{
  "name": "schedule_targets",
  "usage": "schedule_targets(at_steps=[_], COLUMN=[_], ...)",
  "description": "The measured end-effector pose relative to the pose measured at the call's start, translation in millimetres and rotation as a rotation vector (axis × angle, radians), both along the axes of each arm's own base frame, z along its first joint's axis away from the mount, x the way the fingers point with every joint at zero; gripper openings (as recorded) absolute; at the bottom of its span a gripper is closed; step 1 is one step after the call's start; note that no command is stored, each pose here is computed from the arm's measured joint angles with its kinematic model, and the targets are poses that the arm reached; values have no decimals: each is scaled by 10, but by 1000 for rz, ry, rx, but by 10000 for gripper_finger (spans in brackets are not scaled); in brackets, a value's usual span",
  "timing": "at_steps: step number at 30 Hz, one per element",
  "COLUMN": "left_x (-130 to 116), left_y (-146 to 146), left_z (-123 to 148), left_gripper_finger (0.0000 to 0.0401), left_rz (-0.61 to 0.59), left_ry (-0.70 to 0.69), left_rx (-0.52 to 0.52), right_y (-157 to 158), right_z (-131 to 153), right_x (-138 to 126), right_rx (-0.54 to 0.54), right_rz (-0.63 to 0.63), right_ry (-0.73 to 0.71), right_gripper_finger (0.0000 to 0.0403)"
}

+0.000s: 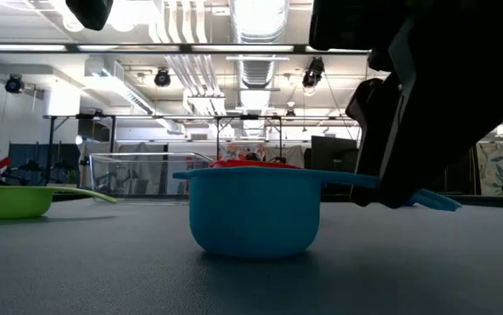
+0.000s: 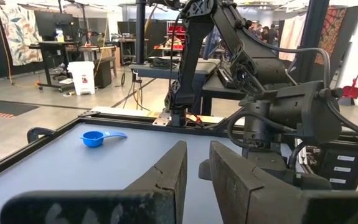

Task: Nest measuring cups in basket
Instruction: Stack the light blue measuring cup on top of the red measuring cup

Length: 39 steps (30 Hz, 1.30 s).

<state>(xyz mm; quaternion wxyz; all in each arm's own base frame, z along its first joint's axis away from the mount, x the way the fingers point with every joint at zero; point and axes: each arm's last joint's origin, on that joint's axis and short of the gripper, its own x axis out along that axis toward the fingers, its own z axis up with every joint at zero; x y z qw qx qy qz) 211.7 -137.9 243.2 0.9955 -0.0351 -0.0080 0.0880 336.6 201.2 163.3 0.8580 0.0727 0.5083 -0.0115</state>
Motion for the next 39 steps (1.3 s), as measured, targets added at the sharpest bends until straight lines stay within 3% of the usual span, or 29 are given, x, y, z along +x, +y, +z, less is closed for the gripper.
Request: schedule_targets(at_steps=[12,20,30,39], left_x=[0,0,0,3], left_y=[0,0,0,4], left_z=[0,0,0,0], left_gripper_finger=[52,52,52,52], left_rz=[0,0,0,1], left_ry=[0,-1,-1,-1], left_rx=[0,-4,-4,-5], right_y=[2,2,0,41], right_z=[0,0,35,310], right_x=[-1,-1,-8,55], right_rx=[6,10,22,-1], right_rz=[2,-4,-3,48], right_ry=[3,4,1,7], right_gripper_finger=[127,147,138,138])
